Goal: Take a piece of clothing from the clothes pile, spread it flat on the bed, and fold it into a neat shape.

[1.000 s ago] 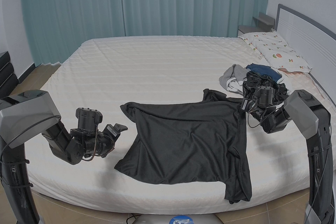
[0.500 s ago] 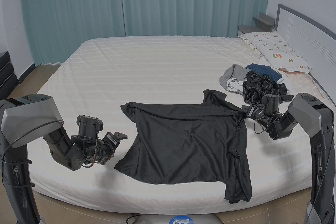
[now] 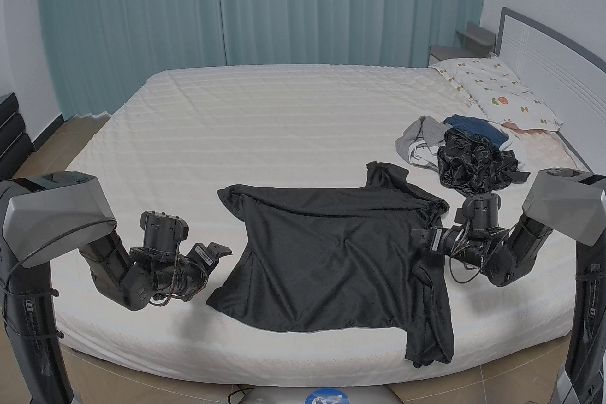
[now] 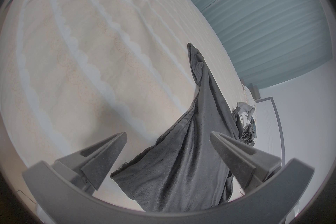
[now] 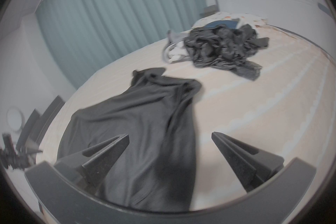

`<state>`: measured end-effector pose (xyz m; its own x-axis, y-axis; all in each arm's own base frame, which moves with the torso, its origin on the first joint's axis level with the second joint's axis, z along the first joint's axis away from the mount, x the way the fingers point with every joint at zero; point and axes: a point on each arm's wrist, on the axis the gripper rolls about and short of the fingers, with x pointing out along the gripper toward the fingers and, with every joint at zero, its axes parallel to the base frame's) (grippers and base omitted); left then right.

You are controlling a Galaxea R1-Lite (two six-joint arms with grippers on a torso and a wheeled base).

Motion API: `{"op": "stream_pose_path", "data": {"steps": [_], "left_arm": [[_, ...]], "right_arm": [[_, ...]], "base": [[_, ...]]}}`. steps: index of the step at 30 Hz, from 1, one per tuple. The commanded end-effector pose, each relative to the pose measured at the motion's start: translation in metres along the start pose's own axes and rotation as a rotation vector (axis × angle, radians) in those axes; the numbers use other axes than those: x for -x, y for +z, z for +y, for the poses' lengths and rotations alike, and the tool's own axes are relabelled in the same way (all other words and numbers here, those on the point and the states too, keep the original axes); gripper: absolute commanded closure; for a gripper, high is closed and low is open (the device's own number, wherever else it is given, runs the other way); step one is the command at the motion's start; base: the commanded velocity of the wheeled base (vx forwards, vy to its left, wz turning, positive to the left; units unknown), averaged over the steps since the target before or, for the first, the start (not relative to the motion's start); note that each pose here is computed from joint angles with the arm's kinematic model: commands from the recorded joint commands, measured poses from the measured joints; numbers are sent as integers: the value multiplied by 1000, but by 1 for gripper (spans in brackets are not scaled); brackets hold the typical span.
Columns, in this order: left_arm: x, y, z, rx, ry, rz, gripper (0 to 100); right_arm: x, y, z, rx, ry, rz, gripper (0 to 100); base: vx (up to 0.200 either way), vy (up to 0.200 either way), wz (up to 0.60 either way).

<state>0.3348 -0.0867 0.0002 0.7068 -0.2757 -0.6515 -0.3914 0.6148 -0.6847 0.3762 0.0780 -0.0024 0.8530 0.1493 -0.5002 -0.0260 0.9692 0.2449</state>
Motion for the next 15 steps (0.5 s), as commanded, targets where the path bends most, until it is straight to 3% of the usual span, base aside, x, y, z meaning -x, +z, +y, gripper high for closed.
{"op": "stream_pose_path", "data": {"steps": [1,8,9,15], "left_arm": [[-1,-1,1,0,2,3,0],[-1,-1,1,1,2,3,0],[-1,0,1,2,2,3,0],[-1,0,0,2,-1,2,0]], "right_arm": [[7,-9,15,77,19,35,0],[12,-23,10,161,-1,127,0],[13,-26,9,166,0,140,100],[20,-34,4,200,-10,178,100]], "base": [[0,0,0],[0,0,0],[0,0,0],[0,0,0]]}}
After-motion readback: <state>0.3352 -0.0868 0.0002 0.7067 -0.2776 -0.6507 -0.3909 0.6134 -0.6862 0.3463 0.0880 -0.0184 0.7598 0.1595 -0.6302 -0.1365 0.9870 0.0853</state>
